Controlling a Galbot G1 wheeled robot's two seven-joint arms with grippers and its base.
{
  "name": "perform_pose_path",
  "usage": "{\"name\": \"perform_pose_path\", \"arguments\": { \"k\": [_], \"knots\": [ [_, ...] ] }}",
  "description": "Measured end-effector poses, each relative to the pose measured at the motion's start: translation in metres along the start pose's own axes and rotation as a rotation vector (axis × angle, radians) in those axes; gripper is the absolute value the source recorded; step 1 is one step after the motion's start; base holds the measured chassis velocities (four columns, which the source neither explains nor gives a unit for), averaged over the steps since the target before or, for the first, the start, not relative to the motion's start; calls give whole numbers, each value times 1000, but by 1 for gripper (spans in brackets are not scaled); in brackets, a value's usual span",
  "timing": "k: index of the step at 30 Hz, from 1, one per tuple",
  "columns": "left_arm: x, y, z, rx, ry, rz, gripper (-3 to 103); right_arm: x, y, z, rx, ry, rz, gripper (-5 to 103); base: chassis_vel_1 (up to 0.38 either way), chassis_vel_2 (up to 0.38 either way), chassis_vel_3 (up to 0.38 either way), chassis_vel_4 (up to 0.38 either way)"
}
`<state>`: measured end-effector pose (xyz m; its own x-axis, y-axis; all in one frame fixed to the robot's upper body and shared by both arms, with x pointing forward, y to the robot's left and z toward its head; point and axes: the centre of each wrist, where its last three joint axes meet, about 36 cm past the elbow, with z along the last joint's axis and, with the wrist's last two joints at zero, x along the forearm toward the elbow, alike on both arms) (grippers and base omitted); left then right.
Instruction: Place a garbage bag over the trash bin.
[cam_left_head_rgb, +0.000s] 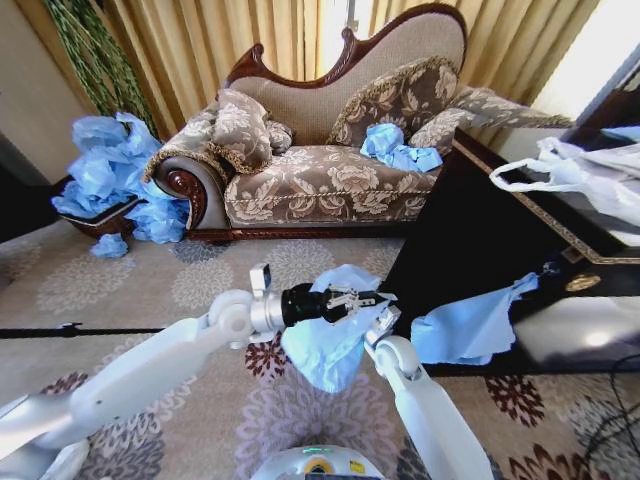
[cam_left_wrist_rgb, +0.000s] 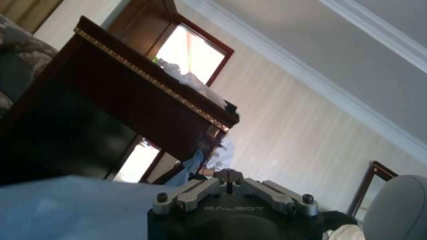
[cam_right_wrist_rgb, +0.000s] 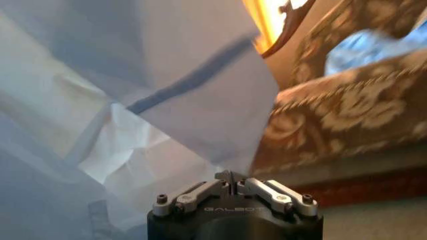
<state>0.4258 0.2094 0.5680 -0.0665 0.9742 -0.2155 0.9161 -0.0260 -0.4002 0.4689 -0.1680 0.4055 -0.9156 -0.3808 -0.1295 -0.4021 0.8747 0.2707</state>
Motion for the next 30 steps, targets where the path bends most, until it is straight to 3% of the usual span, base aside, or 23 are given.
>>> {"name": "perform_pose_path", "arguments": {
  "k": [7,11,26,30],
  "knots": [
    [27,-17,7,-6,-35,-45,0,-10,3,-17,46,-58,60,0,0,0,0,0],
    [47,-19,3,-36,-55,-80,0,6,7,-22,116,-62,62,0,0,0,0,0],
    [47,-24,25,-31,-127,-110,0,9,8,-40,174,-156,156,0,0,0,0,0],
    [49,-22,31,-27,-152,-201,-3,7,5,-47,181,-190,179,0,0,0,0,0]
  ]
}}
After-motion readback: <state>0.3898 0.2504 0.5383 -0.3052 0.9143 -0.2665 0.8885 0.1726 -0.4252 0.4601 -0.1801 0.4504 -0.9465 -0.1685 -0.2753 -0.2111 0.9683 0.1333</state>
